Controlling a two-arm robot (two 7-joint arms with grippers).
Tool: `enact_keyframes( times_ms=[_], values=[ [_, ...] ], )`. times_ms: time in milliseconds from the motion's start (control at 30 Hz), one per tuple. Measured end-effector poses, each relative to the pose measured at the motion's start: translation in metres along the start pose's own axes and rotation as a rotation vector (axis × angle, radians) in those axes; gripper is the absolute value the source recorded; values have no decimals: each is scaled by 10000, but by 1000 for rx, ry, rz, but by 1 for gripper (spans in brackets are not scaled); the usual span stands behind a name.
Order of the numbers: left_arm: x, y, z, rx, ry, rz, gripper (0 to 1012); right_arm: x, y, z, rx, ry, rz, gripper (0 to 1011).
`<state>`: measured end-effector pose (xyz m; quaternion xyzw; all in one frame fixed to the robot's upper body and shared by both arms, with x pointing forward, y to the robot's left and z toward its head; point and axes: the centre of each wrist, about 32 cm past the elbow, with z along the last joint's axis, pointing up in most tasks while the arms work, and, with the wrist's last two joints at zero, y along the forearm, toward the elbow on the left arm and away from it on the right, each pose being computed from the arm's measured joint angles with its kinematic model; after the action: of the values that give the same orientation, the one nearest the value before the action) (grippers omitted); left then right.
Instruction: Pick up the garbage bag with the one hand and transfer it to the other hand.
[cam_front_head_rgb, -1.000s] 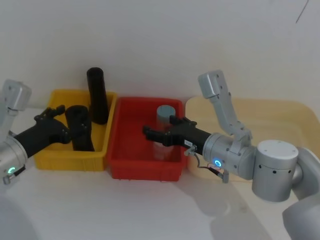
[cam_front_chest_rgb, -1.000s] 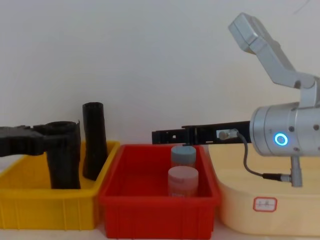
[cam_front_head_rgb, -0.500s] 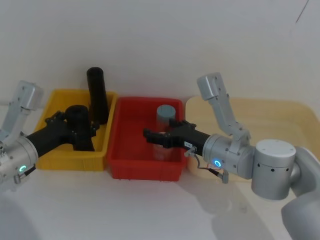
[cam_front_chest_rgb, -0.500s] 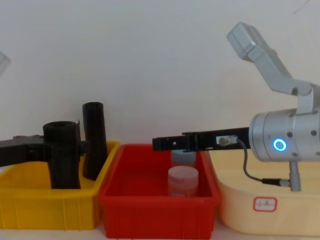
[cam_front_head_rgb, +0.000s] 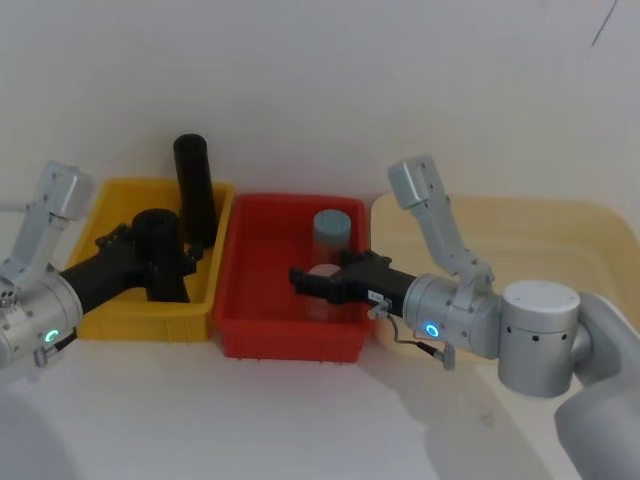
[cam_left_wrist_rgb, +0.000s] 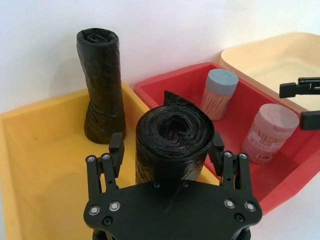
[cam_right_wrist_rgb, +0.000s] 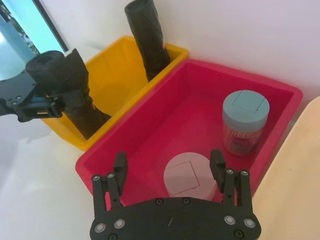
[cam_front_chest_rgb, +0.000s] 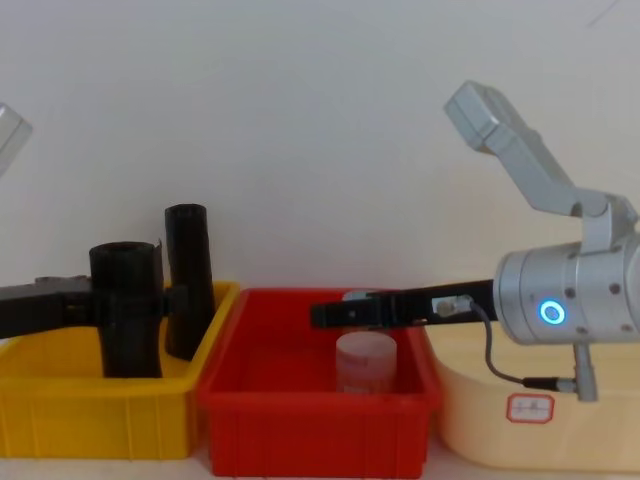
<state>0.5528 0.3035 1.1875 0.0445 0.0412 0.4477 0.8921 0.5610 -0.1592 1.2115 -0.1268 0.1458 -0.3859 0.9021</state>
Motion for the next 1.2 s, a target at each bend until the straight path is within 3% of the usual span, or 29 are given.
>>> enact_keyframes(
  times_ms=[667, 1200],
  values=[
    [2, -21, -3, 4, 2, 0, 1001, 73, 67, -57, -39, -20, -19, 1000],
    [1, -26, -5, 5, 3, 0, 1001, 49, 28, -57, -24, -48, -20, 1000]
  ],
)
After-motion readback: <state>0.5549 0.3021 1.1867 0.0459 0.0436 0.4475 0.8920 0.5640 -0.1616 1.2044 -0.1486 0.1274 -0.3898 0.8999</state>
